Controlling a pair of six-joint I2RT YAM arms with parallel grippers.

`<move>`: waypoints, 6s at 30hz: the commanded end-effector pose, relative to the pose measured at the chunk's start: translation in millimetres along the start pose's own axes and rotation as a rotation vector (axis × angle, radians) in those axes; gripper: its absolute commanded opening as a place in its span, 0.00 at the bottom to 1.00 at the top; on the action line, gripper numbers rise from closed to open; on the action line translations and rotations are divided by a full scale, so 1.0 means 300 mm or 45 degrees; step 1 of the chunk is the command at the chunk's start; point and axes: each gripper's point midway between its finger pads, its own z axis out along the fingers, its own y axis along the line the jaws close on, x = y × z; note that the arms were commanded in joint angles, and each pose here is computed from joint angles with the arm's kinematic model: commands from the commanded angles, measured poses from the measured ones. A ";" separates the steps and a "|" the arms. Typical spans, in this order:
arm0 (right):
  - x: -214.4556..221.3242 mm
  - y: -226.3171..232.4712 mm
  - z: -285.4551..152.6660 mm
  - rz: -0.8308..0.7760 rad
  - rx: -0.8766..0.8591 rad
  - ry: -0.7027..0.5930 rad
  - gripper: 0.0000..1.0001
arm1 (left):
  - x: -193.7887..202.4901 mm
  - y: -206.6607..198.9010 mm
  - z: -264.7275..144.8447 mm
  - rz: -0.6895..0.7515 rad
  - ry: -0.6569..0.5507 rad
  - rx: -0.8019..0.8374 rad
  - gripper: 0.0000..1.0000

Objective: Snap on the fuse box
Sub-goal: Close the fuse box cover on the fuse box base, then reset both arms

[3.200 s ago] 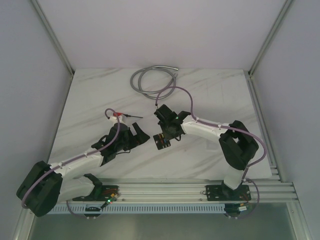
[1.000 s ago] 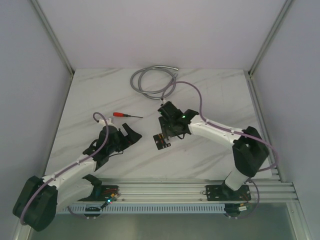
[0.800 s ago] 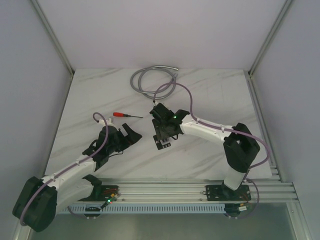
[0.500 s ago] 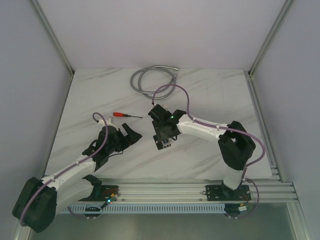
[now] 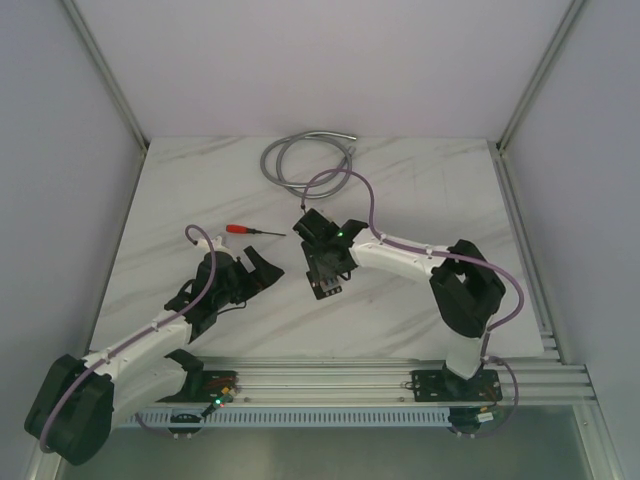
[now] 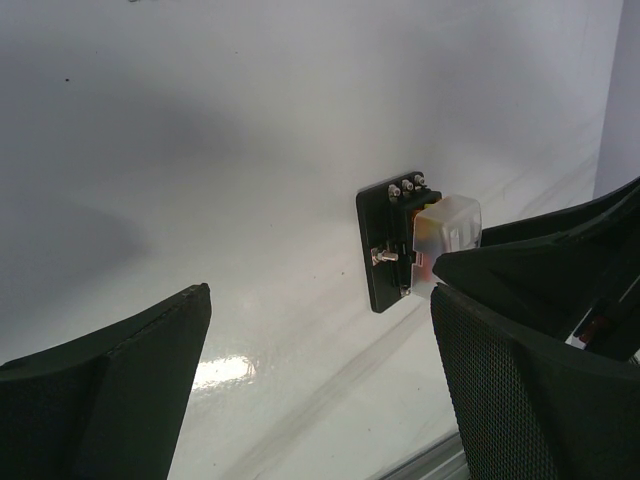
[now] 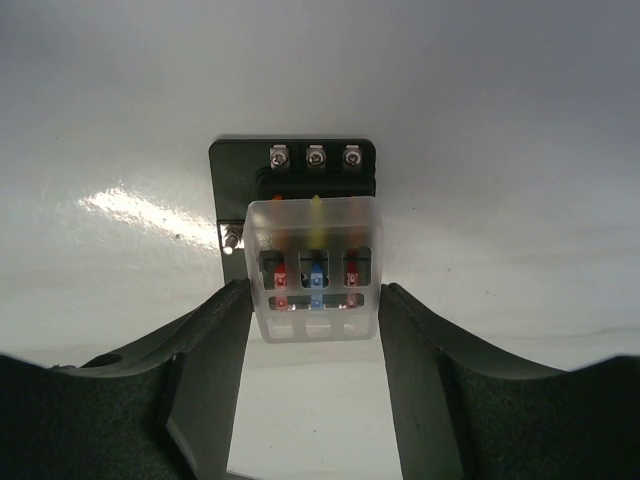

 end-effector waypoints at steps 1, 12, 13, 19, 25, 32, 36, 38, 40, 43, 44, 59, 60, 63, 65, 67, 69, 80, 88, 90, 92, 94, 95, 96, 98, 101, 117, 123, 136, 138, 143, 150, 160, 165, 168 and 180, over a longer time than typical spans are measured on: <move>-0.016 0.023 0.021 0.013 0.004 -0.008 0.58 | 0.009 0.008 -0.003 -0.009 0.013 -0.001 1.00; -0.027 0.011 0.007 0.002 0.018 -0.043 0.77 | 0.004 -0.016 0.001 0.002 0.028 0.017 0.99; -0.032 0.010 -0.005 0.002 0.013 -0.055 0.78 | 0.003 -0.026 0.003 0.008 0.036 0.026 0.98; -0.040 -0.018 -0.059 0.059 -0.111 -0.102 0.75 | -0.003 -0.085 0.032 0.069 0.093 0.060 0.79; -0.044 -0.041 -0.080 0.157 -0.350 -0.137 0.63 | 0.015 -0.164 0.099 0.157 0.182 0.081 0.69; -0.065 -0.052 -0.057 0.176 -0.436 -0.148 0.59 | 0.062 -0.221 0.176 0.218 0.288 0.090 0.70; -0.055 -0.059 -0.027 0.176 -0.415 -0.137 0.60 | 0.082 -0.223 0.214 0.234 0.329 0.086 0.70; -0.053 -0.054 -0.016 0.176 -0.423 -0.131 0.59 | 0.095 -0.230 0.228 0.243 0.356 0.095 0.69; -0.055 -0.051 -0.007 0.179 -0.429 -0.129 0.58 | 0.107 -0.239 0.241 0.252 0.381 0.106 0.68; -0.056 -0.051 0.010 0.184 -0.429 -0.117 0.55 | 0.125 -0.226 0.260 0.254 0.407 0.093 0.67; -0.057 -0.052 0.017 0.185 -0.431 -0.113 0.54 | 0.131 -0.223 0.265 0.253 0.415 0.091 0.67; -0.019 -0.017 0.088 0.182 -0.488 0.020 0.46 | 0.225 -0.169 0.307 0.236 0.552 0.085 0.47; -0.015 -0.021 0.094 0.183 -0.479 0.026 0.46 | 0.231 -0.165 0.306 0.236 0.559 0.081 0.46; 0.016 -0.047 0.116 0.183 -0.420 0.058 0.44 | 0.248 -0.146 0.301 0.233 0.576 0.066 0.43; 0.031 -0.051 0.111 0.175 -0.421 0.061 0.43 | 0.254 -0.133 0.297 0.228 0.579 0.053 0.43; 0.009 -0.051 0.074 0.178 -0.439 -0.006 0.45 | 0.258 -0.125 0.292 0.226 0.580 0.046 0.43; -0.021 -0.055 0.029 0.180 -0.447 -0.070 0.50 | 0.259 -0.122 0.289 0.227 0.580 0.043 0.43; 0.009 -0.055 -0.024 0.200 -0.502 -0.074 0.48 | 0.269 -0.127 0.284 0.231 0.589 0.045 0.44; 0.116 -0.061 0.032 0.203 -0.494 0.045 0.38 | 0.289 -0.112 0.282 0.230 0.611 0.026 0.40; 0.141 -0.060 0.048 0.198 -0.498 0.079 0.35 | 0.297 -0.103 0.283 0.229 0.622 0.016 0.37; 0.165 -0.059 0.066 0.196 -0.497 0.115 0.33 | 0.310 -0.094 0.283 0.227 0.638 0.006 0.35; 0.189 -0.060 0.085 0.197 -0.494 0.152 0.29 | 0.324 -0.084 0.282 0.224 0.651 -0.007 0.33; 0.201 -0.060 0.095 0.198 -0.492 0.171 0.28 | 0.330 -0.081 0.281 0.223 0.655 -0.011 0.32; 0.212 -0.061 0.102 0.200 -0.488 0.187 0.27 | 0.338 -0.075 0.279 0.223 0.663 -0.018 0.31; 0.232 -0.072 0.120 0.199 -0.457 0.219 0.26 | 0.357 -0.058 0.275 0.216 0.686 -0.038 0.30; 0.268 -0.104 0.150 0.192 -0.384 0.268 0.25 | 0.395 -0.023 0.264 0.205 0.729 -0.073 0.27; 0.141 -0.150 0.091 0.151 -0.235 0.073 0.27 | 0.417 0.049 0.175 0.179 0.694 -0.176 0.19; 0.049 -0.093 -0.031 0.218 -0.374 -0.089 0.48 | 0.301 -0.093 0.171 0.132 0.509 -0.066 0.30; 0.100 0.006 -0.040 0.319 -0.479 -0.028 0.60 | 0.222 -0.218 0.207 0.181 0.426 0.027 0.45; 0.120 0.001 -0.023 0.326 -0.459 -0.006 0.60 | 0.228 -0.205 0.216 0.207 0.437 0.012 0.46; 0.151 0.029 0.010 0.298 -0.461 0.051 0.60 | 0.283 -0.137 0.233 0.214 0.523 -0.059 0.43; 0.223 0.004 0.076 0.239 -0.344 0.165 0.53 | 0.367 -0.007 0.202 0.180 0.625 -0.167 0.33; 0.344 -0.086 0.162 0.153 -0.077 0.344 0.45 | 0.441 0.139 0.142 0.140 0.687 -0.306 0.23; 0.269 -0.059 0.145 0.147 -0.137 0.226 0.46 | 0.418 0.113 0.139 0.120 0.630 -0.265 0.23; 0.169 -0.055 0.089 0.154 -0.183 0.083 0.48 | 0.350 -0.009 0.172 0.137 0.552 -0.154 0.27; -0.090 -0.550 -0.145 0.363 0.176 -0.557 0.79 | -0.045 -0.256 0.234 0.248 0.103 -0.002 0.69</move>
